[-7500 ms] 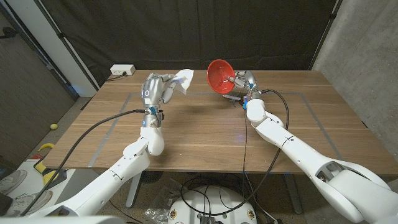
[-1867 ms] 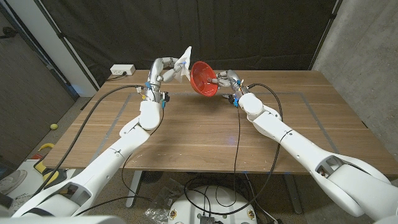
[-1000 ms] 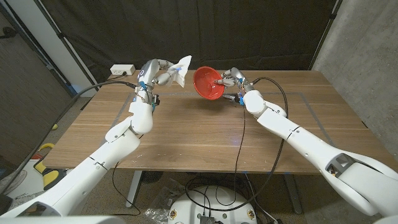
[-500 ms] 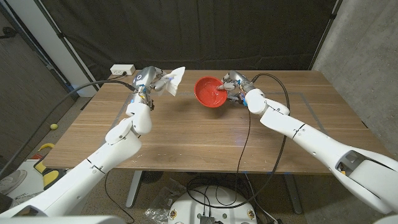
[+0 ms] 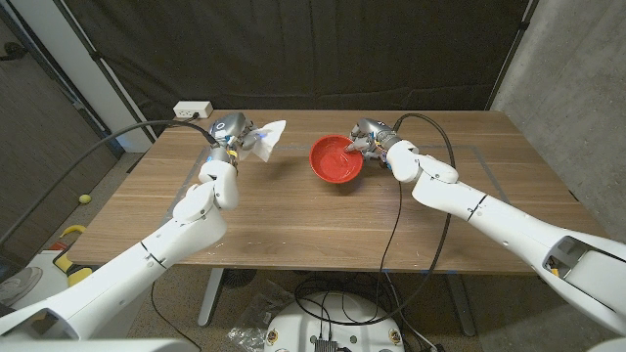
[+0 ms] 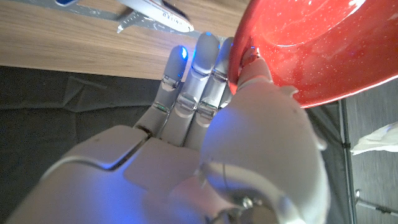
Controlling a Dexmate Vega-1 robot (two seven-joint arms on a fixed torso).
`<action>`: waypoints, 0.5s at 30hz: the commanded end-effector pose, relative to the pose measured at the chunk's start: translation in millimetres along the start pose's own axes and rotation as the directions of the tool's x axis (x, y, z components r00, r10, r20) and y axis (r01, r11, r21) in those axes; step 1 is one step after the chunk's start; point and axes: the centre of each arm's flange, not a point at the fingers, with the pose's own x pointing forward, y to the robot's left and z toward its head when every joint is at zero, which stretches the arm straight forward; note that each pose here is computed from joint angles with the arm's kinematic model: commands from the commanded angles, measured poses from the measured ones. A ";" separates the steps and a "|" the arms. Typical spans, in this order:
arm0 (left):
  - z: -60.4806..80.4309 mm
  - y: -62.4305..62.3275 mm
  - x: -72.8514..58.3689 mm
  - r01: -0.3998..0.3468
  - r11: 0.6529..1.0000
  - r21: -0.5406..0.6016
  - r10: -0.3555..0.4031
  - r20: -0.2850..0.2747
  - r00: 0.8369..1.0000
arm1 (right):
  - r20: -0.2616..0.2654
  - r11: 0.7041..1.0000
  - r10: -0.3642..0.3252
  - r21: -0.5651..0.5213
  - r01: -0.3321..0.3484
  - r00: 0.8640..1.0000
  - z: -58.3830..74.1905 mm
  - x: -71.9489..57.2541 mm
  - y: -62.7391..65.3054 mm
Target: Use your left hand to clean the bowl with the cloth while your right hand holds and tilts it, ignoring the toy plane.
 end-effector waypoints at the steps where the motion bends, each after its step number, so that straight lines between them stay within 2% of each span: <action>1: -13.6 -22.3 4.5 0.053 0.995 0.081 -0.049 -0.054 0.997 | -0.027 0.979 0.133 -0.150 -0.136 0.991 10.9 -3.8 8.2; 7: -19.4 -36.2 6.0 0.092 0.992 0.087 -0.086 -0.069 0.994 | -0.037 0.956 0.214 -0.197 -0.217 0.976 15.8 0.5 16.3; 15: -23.6 -51.1 7.7 0.134 0.986 0.098 -0.128 -0.074 0.989 | -0.084 0.920 0.298 -0.239 -0.310 0.951 16.9 5.4 25.6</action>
